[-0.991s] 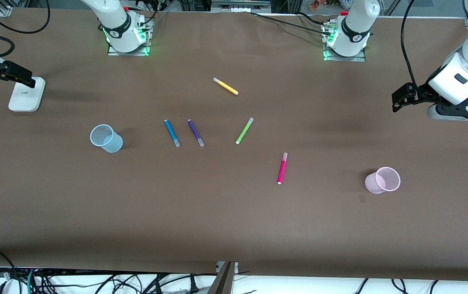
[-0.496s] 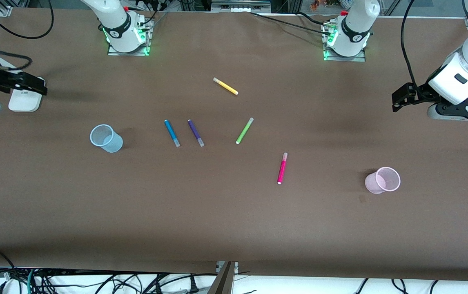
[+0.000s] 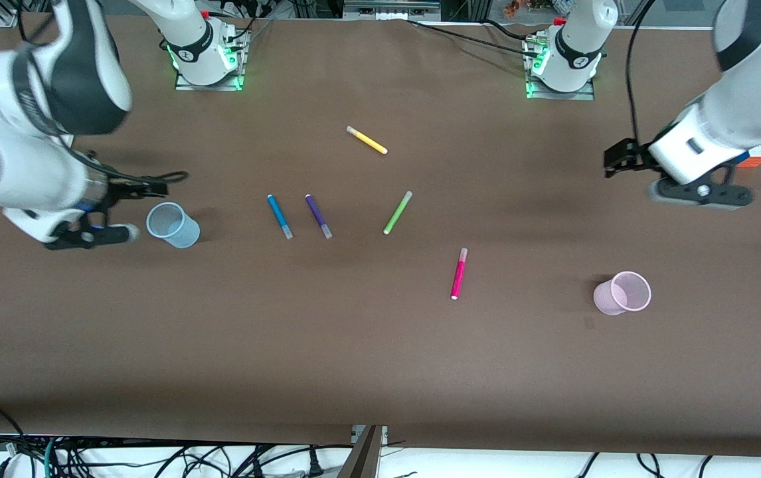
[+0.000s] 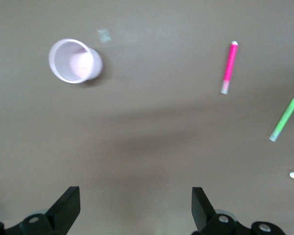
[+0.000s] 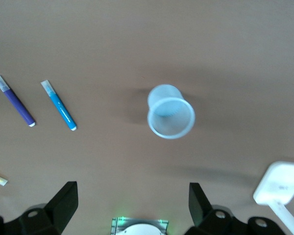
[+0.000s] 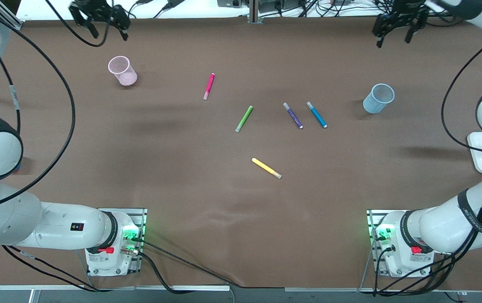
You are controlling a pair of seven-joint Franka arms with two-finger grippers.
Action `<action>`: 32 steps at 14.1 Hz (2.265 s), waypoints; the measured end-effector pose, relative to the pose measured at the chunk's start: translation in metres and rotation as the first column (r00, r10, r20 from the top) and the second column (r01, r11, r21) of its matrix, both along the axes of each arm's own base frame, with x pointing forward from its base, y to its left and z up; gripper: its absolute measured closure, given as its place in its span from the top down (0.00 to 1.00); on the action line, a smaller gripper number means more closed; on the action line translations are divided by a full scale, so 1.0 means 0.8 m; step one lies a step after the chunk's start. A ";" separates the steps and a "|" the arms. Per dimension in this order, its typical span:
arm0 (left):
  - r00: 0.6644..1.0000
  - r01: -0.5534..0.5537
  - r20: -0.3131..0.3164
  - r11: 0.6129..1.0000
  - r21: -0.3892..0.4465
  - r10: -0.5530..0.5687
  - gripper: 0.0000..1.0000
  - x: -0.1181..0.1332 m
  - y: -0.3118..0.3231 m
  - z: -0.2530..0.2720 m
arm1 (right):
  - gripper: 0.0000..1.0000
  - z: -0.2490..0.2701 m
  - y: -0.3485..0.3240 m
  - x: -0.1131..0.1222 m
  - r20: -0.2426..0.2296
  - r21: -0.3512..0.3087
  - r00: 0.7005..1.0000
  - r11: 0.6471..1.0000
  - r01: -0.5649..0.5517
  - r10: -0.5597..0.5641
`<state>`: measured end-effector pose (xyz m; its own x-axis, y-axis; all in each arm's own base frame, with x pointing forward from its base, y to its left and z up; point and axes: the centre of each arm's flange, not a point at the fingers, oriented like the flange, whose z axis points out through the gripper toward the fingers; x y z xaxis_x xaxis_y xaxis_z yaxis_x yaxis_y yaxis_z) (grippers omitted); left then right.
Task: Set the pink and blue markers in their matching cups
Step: 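Reach the right gripper to the blue marker while the left gripper reaches the pink marker, then grasp the blue marker with the right gripper while the left gripper grasps the pink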
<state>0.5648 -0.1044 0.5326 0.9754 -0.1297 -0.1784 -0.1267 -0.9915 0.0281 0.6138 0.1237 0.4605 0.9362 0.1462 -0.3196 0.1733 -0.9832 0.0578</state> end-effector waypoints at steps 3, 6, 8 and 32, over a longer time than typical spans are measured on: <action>0.998 0.050 -0.031 0.998 -0.029 -0.051 1.00 0.023 -0.047 -0.069 | 1.00 -0.084 0.074 0.013 -0.005 0.012 0.997 0.997 -0.080 0.080; 0.994 0.105 -0.019 0.993 -0.057 -0.106 1.00 0.046 -0.102 -0.152 | 1.00 -0.176 0.139 0.020 0.013 0.055 0.992 0.990 -0.127 0.127; 0.992 0.130 0.014 0.989 -0.077 -0.129 1.00 0.060 -0.134 -0.207 | 1.00 -0.229 0.178 0.015 0.042 0.080 0.987 0.984 -0.156 0.153; 0.967 0.217 0.162 0.967 -0.134 -0.195 0.44 0.022 -0.234 -0.455 | 0.46 -0.352 0.193 -0.074 0.173 0.130 0.962 0.963 -0.236 0.212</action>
<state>0.5821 -0.2915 0.1682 0.9387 -0.3447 0.0007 -0.3414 -0.9295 0.1395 0.5543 0.2784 0.1787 0.9103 0.3926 -0.1309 0.3907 -0.9196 -0.0416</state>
